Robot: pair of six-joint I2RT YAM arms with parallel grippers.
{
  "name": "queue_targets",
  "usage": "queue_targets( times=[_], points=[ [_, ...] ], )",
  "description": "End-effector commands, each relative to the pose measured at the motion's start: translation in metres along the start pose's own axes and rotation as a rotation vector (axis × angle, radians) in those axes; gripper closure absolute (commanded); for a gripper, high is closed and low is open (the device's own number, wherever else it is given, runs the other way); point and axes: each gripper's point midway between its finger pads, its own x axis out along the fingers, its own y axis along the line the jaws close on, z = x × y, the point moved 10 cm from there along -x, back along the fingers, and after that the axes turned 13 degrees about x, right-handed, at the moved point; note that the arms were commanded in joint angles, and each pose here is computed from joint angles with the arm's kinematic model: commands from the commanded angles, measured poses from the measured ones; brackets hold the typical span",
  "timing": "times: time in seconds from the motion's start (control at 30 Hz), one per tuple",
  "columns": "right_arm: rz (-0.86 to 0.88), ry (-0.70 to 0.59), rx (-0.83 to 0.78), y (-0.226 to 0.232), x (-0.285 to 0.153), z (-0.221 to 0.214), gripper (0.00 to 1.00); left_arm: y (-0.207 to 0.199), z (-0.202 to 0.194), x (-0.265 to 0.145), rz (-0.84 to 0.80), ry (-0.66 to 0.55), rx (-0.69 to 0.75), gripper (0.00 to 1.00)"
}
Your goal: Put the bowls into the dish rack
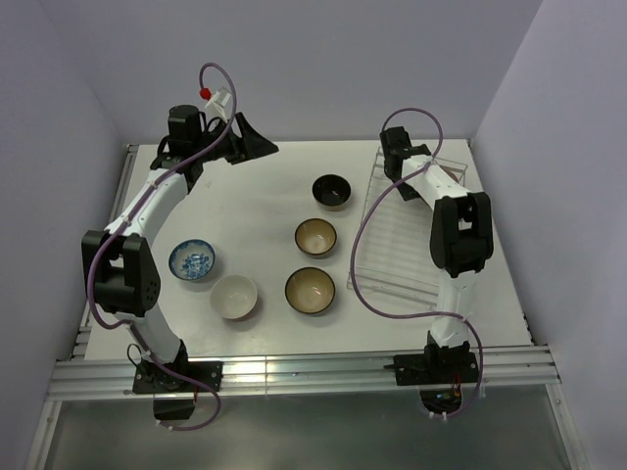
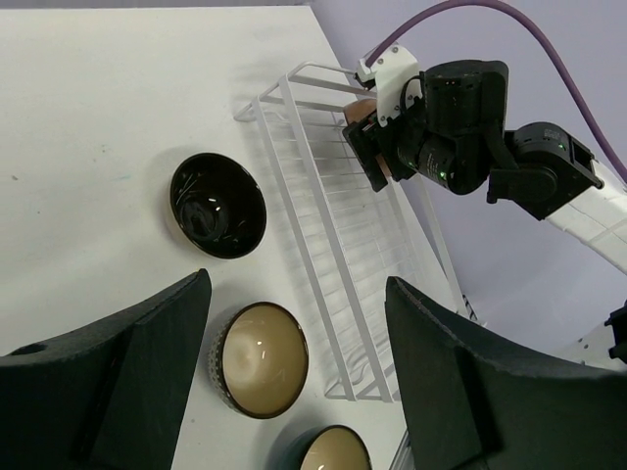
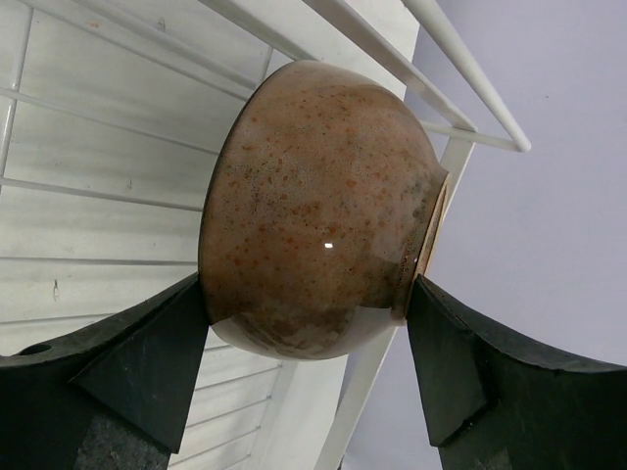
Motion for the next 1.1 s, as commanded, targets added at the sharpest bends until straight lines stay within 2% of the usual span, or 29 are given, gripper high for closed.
queue_targets(
  times=[0.0,0.3,0.43,0.63,1.07],
  points=[
    [0.036,-0.004,0.012,0.014,0.006,0.000,0.31,-0.009,0.010,-0.012,-0.007,-0.037,0.058,0.22],
    [0.022,-0.009,0.004,0.019,0.008,-0.001,0.13,-0.004,0.018,-0.021,0.011,-0.058,0.065,0.22],
    [0.018,-0.009,0.004,0.020,0.010,-0.001,0.00,-0.002,0.022,-0.024,0.022,-0.064,0.080,0.21],
    [0.017,-0.006,-0.005,0.024,0.013,-0.004,0.00,0.002,0.036,-0.033,0.037,-0.098,0.095,0.21],
    [-0.026,-0.028,-0.019,0.019,0.016,-0.001,0.00,0.006,0.034,-0.040,0.058,-0.097,0.098,0.20]
  ],
)
